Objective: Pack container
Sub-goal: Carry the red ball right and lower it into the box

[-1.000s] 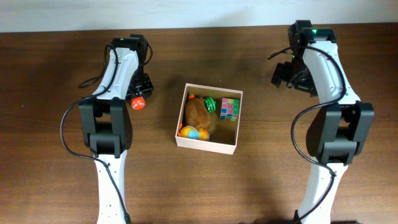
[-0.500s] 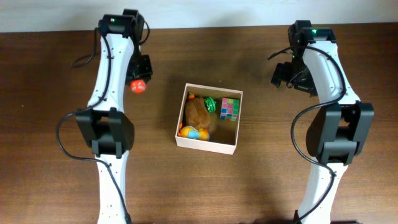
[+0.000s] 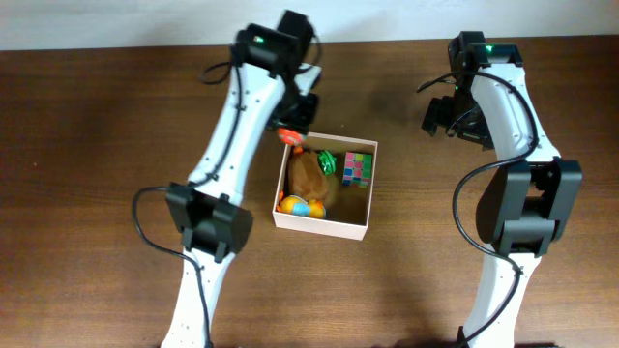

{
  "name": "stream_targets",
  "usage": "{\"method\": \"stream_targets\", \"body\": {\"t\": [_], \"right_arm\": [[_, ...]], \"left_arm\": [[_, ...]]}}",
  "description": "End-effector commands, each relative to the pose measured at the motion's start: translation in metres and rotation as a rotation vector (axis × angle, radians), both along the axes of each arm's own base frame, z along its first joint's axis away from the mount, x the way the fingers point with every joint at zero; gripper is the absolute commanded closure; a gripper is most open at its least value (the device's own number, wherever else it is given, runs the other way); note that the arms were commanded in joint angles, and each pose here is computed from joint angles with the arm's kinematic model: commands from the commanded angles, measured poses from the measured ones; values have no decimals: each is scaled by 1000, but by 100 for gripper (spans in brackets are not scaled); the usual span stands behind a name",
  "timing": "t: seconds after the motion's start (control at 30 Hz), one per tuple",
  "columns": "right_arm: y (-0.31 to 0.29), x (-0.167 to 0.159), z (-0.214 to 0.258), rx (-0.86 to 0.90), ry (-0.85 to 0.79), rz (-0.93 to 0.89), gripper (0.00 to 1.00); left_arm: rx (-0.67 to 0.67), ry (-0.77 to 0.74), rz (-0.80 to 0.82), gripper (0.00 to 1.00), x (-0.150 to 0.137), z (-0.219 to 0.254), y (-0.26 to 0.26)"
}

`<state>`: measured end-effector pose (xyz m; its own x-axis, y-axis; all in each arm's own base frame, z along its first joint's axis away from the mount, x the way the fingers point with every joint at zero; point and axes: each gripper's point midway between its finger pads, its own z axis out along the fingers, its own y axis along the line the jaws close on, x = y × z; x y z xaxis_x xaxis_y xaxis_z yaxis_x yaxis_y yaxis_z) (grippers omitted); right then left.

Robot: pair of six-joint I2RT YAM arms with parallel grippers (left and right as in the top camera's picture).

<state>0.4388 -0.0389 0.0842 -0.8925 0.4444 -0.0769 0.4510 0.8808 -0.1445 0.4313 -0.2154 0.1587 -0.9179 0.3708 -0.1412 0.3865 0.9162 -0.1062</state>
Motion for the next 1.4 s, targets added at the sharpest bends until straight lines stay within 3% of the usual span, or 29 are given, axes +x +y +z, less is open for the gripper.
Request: {"method": "stream_targets", "body": {"t": [0.0,0.27,0.63,0.83,1.07,1.37], "right_arm": [[0,0,1,-5,-4,-5,1],[0,0,1,-5,-4,-5,1],[0,0,1,-5,-4,-5,1],[0,0,1,-5,-4,-5,1],[0,0,1,-5,-4,-5,1],[0,0,1,-5,-4,-5,1]], "left_arm": [[-51,-90,-90,53,-17,44,-22],[-50,-75,-176,53,-46,47,-52],[85,143,-276,53,-99,-16,-65],[103,175,-312,53,-114,-25,-73],[93,157,-324,52,-114,-25,-81],[93,156,-324,31,-114,-25,-81]]}}
